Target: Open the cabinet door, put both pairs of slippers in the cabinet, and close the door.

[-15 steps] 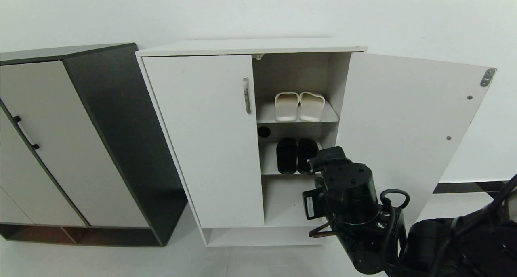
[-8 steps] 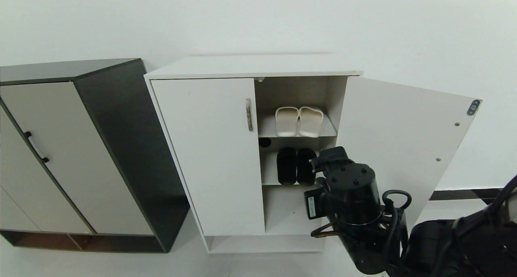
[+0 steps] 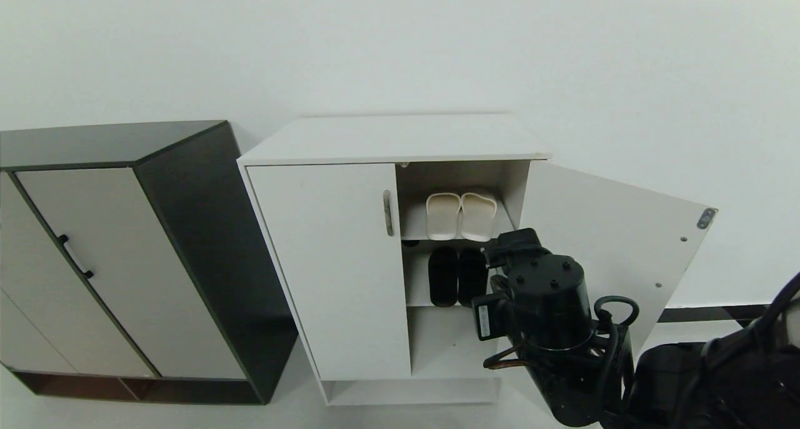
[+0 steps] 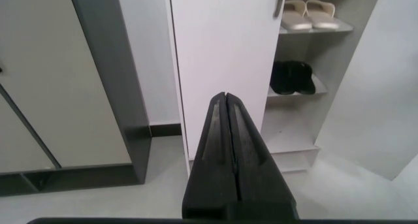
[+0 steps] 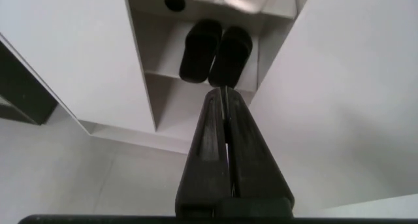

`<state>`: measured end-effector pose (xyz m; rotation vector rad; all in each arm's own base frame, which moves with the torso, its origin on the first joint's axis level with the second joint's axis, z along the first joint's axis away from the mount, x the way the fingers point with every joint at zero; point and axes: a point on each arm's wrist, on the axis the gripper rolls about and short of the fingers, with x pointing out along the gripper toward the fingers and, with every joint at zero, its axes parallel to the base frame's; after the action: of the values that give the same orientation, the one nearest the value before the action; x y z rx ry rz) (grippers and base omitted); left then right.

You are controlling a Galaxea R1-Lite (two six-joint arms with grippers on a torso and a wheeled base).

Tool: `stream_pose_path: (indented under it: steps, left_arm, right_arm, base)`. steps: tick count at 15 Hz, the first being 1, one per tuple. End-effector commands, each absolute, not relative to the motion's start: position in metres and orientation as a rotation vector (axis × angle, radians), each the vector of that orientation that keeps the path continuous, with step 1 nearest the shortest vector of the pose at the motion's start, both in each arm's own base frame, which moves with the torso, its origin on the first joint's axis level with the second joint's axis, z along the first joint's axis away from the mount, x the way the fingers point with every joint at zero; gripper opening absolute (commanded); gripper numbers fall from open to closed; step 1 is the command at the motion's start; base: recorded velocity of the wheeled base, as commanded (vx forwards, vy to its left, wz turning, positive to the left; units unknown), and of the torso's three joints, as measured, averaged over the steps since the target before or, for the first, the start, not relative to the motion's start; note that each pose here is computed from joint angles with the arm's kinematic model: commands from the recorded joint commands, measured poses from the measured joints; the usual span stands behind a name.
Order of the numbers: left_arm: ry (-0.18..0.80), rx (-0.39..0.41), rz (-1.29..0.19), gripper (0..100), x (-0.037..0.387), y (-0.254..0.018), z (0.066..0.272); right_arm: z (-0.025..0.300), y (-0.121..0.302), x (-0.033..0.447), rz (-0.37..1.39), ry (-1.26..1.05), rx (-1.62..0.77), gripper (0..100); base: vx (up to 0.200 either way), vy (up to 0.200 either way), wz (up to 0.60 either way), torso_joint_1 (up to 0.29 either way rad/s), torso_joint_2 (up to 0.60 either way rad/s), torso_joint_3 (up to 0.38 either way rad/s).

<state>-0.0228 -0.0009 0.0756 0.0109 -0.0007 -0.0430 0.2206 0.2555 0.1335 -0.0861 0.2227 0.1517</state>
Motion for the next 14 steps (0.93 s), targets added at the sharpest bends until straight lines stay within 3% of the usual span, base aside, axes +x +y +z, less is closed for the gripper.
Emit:
stream_pose_path:
  steps: [1,14]
  left_arm:
    - [0.000,0.011,-0.041,0,-0.0227,-0.0009,0.0757]
    - [-0.002,0.011,-0.043,0,-0.0228,-0.0009,0.0756]
  right_arm:
    - [0.1338,0.2554,0.2204,0.152,0.222,-0.085,0]
    - [0.1318,0.2502,0.2248,0.133,0.224,-0.091,0]
  base:
    - [0.000,0.000,0.00,0.163,-0.49,-0.305]
    - [0.000,0.000,0.00,0.213,-0.53,-0.313]
